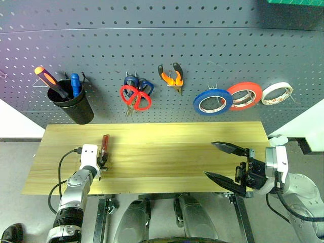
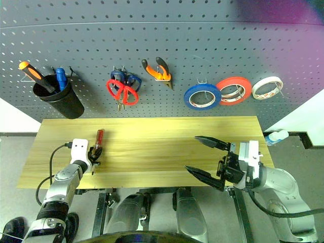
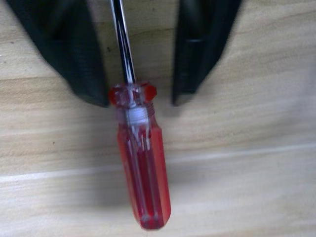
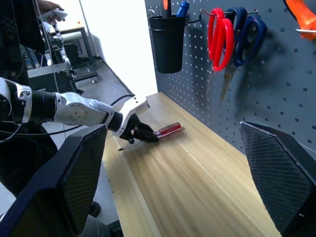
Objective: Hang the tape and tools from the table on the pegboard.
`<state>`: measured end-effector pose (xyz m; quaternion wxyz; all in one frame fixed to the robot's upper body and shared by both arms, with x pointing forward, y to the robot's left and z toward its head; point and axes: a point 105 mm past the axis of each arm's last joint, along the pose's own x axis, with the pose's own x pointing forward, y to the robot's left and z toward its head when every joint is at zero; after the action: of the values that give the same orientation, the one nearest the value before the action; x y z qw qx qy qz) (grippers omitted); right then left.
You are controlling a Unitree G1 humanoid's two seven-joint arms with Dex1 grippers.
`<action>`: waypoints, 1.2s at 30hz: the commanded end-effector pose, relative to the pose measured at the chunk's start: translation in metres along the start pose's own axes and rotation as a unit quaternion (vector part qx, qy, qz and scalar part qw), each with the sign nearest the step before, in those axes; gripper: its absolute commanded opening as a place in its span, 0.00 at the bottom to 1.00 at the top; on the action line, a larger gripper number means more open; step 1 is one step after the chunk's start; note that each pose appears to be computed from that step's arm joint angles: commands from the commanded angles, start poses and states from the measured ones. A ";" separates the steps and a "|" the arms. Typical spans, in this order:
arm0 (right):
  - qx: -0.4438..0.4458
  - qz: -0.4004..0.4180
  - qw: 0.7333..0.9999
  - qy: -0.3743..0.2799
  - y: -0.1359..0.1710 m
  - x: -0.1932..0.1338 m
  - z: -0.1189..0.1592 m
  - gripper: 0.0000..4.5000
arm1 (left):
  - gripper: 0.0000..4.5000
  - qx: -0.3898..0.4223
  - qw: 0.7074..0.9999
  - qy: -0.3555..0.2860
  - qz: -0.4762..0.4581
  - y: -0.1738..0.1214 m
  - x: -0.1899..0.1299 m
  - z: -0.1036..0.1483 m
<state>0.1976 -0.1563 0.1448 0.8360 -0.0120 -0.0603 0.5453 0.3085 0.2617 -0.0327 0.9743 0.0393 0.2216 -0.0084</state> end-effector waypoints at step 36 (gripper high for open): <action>-0.024 -0.024 0.993 -0.110 -0.049 0.019 0.016 1.00 | 0.18 0.139 0.972 -0.188 -0.021 -0.026 -0.073 0.039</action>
<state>0.2481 -0.1565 0.1572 0.8399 0.0311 -0.1411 0.5232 0.2568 0.2352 0.0148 0.9836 0.1537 0.0686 -0.0640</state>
